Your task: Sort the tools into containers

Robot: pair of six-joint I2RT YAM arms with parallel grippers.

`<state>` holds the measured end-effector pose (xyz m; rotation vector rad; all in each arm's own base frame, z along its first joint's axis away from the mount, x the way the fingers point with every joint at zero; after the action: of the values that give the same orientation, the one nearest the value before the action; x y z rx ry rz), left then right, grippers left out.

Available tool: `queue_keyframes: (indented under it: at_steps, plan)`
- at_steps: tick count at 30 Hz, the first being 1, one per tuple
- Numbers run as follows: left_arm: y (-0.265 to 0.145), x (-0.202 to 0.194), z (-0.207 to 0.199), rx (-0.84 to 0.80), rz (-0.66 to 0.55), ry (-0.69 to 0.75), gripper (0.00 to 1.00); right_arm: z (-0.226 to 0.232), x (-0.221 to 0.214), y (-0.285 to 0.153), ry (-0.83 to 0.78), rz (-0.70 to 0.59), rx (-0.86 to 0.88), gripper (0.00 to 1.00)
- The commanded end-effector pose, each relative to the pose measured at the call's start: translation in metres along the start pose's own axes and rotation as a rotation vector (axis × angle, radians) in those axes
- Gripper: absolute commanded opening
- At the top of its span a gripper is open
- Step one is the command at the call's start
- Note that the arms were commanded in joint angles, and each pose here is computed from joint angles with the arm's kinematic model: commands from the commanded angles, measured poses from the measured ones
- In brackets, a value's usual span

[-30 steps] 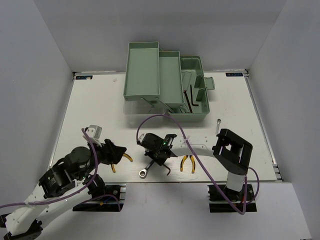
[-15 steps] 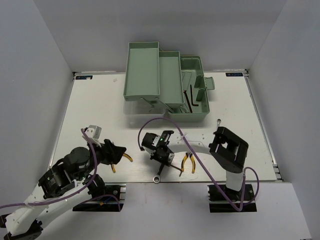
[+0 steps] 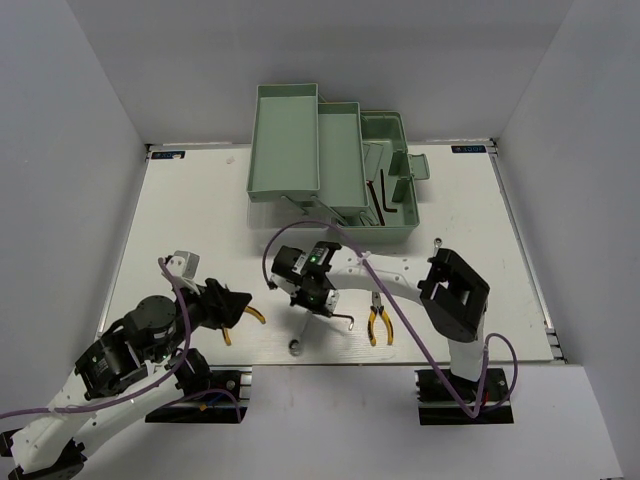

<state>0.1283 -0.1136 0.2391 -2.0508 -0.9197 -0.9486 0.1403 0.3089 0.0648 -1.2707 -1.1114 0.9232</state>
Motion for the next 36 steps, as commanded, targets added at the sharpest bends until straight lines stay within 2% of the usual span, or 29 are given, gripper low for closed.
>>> queue_keyframes:
  at_steps: [1, 16, 24, 27, 35, 36]
  plan:
    - [0.001, 0.003, 0.001, 0.007, -0.018, -0.008, 0.72, -0.006, 0.014, -0.009, -0.019, -0.019, -0.004, 0.00]
    - [0.001, 0.001, 0.002, 0.007, -0.018, -0.008, 0.73, -0.020, -0.012, -0.002, 0.020, 0.021, -0.029, 0.00]
    - [0.003, 0.000, 0.002, 0.013, -0.010, -0.004, 0.73, -0.032, -0.008, -0.042, 0.024, -0.090, -0.078, 0.00]
    - [0.011, -0.007, 0.004, 0.043, 0.029, 0.013, 0.73, -0.044, -0.012, -0.062, 0.029, -0.140, -0.144, 0.00]
    - [0.046, -0.041, 0.007, 0.156, 0.256, 0.136, 0.73, -0.077, -0.042, -0.100, 0.072, -0.229, -0.307, 0.00]
    - [0.050, -0.045, 0.009, 0.174, 0.281, 0.146, 0.73, -0.082, -0.040, -0.110, 0.085, -0.272, -0.331, 0.00]
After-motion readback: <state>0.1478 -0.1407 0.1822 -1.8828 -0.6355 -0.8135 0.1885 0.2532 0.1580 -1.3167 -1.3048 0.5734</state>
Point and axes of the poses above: each gripper's point midway between its finger pads, its own y axis out along the fingers, its own z axis along the line the jaws close on, x = y × z, the point moved 1 cm from there along -y, back along the fingers, and after that the axes turned 3 degrees about -y, right-handed, at the moved point
